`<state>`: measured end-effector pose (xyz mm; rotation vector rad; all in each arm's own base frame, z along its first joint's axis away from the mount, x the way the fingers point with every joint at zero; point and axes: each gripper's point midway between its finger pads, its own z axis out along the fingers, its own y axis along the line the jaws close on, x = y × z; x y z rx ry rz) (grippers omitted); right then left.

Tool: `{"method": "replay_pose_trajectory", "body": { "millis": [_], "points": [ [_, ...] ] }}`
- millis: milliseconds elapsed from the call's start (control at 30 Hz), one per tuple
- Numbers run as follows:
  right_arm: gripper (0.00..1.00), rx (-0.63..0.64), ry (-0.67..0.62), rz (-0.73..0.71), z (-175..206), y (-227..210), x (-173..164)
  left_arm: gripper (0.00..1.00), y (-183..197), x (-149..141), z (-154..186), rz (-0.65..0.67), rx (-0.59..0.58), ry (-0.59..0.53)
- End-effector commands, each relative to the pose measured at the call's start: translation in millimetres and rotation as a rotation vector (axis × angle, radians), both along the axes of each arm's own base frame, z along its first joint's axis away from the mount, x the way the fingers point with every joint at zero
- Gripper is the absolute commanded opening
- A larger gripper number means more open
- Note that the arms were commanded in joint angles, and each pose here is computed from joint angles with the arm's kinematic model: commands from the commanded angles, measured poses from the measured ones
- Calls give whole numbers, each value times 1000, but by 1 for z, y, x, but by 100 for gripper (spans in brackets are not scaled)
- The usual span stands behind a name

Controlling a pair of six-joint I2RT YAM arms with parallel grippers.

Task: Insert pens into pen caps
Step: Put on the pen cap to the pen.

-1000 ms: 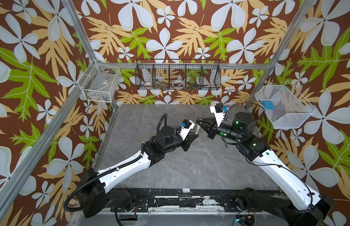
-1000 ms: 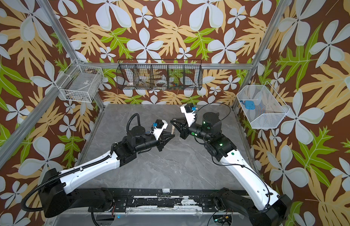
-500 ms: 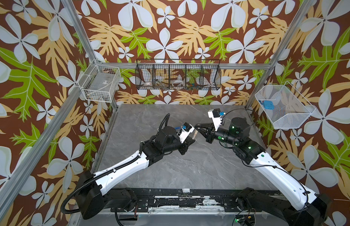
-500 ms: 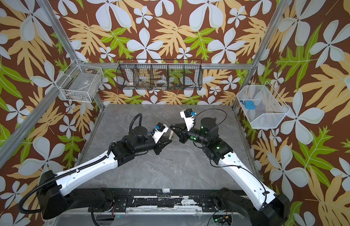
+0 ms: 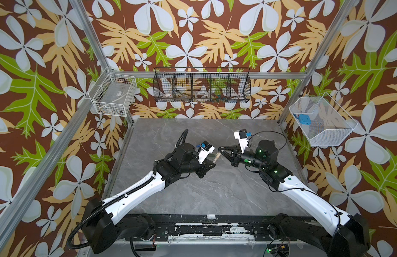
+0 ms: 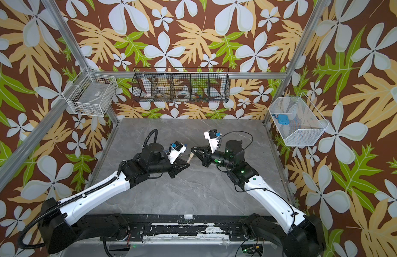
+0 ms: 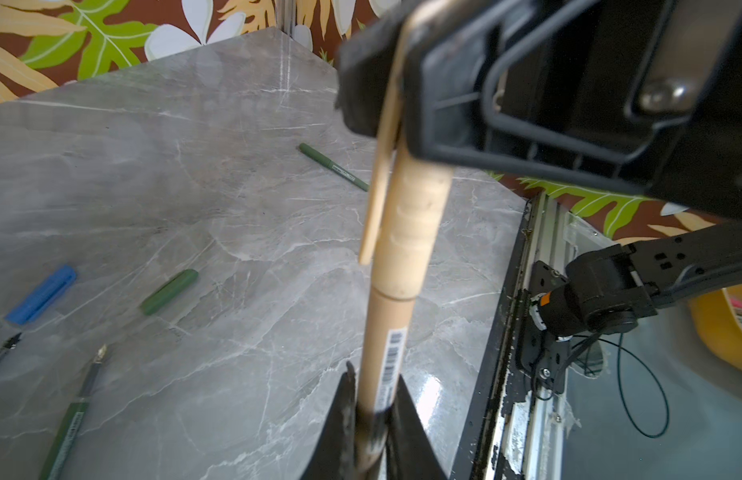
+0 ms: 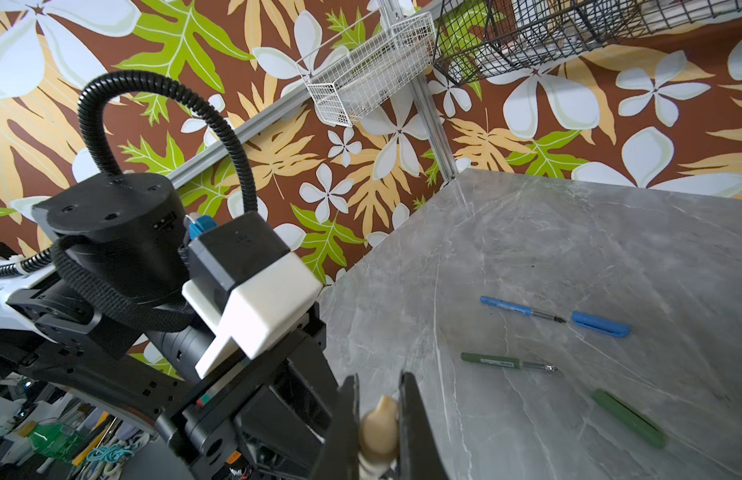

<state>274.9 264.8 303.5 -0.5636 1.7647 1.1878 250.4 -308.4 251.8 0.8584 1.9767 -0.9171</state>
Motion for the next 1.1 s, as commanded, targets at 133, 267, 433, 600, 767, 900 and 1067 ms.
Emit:
{"method": "replay_pose_trajectory", "body": {
  "millis": [133, 267, 433, 600, 767, 900, 1067],
  "points": [
    [0, -126, 90, 45, -13, -6, -17, 0, -7, 2, 216, -55, -728, -600],
    [0, -113, -72, 6, 41, -16, -12, 0, -31, 6, 141, -88, -607, -426],
    [32, -115, -193, -59, 79, -27, -12, 0, -33, -1, 87, -83, -573, -292],
    [50, -126, -231, -124, 91, -38, -9, 0, -33, -3, 60, -76, -559, -233],
    [52, -143, -194, -112, 82, -35, -5, 0, -34, -7, 58, -94, -563, -229],
    [53, -146, -157, -91, 72, -29, -1, 0, -34, -8, 55, -95, -552, -233],
    [53, -120, -162, -46, 74, -21, -2, 0, -36, -9, 49, -111, -535, -212]
  ]
}}
